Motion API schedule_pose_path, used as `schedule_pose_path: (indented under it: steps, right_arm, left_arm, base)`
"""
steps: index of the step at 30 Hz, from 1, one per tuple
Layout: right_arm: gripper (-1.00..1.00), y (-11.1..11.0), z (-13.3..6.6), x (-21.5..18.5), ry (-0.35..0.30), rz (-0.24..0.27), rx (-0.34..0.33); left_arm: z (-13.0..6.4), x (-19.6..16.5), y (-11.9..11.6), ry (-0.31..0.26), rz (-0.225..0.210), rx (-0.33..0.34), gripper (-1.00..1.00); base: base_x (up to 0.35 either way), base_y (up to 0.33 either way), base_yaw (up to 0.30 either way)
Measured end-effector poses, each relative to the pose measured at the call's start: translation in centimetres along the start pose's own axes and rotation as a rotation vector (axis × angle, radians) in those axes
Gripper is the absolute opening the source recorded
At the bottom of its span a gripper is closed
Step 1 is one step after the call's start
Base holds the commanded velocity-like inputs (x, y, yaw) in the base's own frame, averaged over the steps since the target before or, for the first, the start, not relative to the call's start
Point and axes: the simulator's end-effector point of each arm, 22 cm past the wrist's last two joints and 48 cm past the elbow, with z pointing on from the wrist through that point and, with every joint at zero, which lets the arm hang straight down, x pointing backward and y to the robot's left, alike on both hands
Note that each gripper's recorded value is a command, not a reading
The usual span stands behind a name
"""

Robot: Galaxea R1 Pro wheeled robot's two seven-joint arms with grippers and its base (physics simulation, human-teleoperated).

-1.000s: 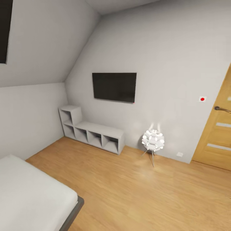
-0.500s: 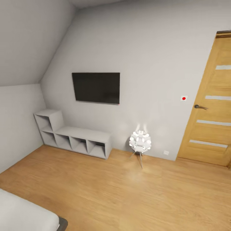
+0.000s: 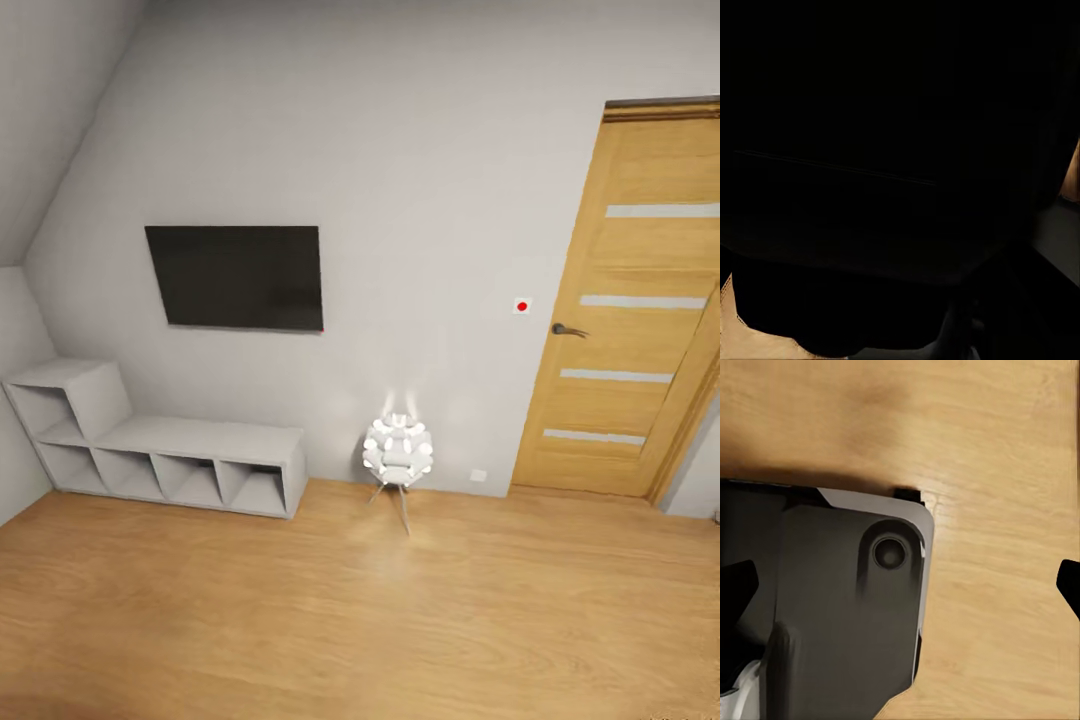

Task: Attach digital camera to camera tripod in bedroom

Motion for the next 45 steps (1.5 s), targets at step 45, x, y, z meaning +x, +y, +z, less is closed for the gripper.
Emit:
schedule_pose_path:
  steps: [45]
  right_arm:
    - [1.0, 0.67, 0.05, -0.17, -0.005, -0.003, -0.009]
  left_arm:
    - [0.0, -0.43, 0.08, -0.017, -0.006, -0.001, -1.0]
  base:
    - [0.332, 0.0, -0.296]
